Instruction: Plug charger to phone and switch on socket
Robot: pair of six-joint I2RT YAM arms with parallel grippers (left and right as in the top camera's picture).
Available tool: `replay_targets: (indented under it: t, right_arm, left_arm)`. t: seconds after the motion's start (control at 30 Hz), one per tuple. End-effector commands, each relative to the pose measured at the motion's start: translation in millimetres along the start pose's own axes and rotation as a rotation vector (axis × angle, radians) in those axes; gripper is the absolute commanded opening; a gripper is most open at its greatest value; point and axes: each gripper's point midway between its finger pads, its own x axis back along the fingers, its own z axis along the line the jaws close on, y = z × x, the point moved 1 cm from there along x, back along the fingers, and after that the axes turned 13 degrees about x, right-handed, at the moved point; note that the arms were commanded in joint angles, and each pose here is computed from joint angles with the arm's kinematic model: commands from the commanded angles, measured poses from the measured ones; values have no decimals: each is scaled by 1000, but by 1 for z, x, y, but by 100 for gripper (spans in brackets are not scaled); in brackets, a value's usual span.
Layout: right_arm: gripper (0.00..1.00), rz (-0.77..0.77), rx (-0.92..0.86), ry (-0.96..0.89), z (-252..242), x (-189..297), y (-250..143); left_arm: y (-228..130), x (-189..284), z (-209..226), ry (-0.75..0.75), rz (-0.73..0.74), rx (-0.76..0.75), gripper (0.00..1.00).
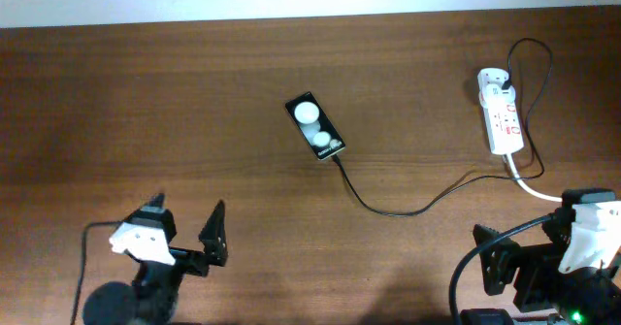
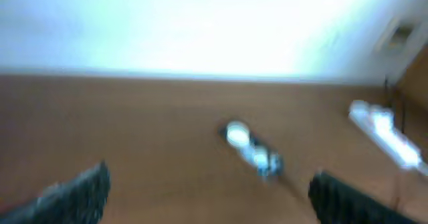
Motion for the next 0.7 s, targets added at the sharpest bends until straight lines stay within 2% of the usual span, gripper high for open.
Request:
replay_targets:
  t: [0.0,0.1,0.2,0.3,0.4,0.53,0.67]
  right_arm:
    - [99,-2,12,-1,0,1,0]
    - [99,-2,12,-1,0,1,0]
    - [99,-2,12,-1,0,1,0]
    - [99,-2,12,-1,0,1,0]
    - [99,-2,12,-1,0,1,0]
    - [99,-2,12,-1,0,1,0]
    - [99,-2,12,-1,0,1,0]
  left_arm:
    - [-22,-6,14,-23,-104,43,99]
    - [-29,-16,32,12,-190,103,99]
    - [-18,-25,35,-30,-346,76,99]
    - [-18,-28,47,-38,-466,146,99]
    - [-35,-35,59,25,-396,176,99]
    - [-89,-48,81,132,-171,214,99]
    - [-88,-48,80,131,-173,211,99]
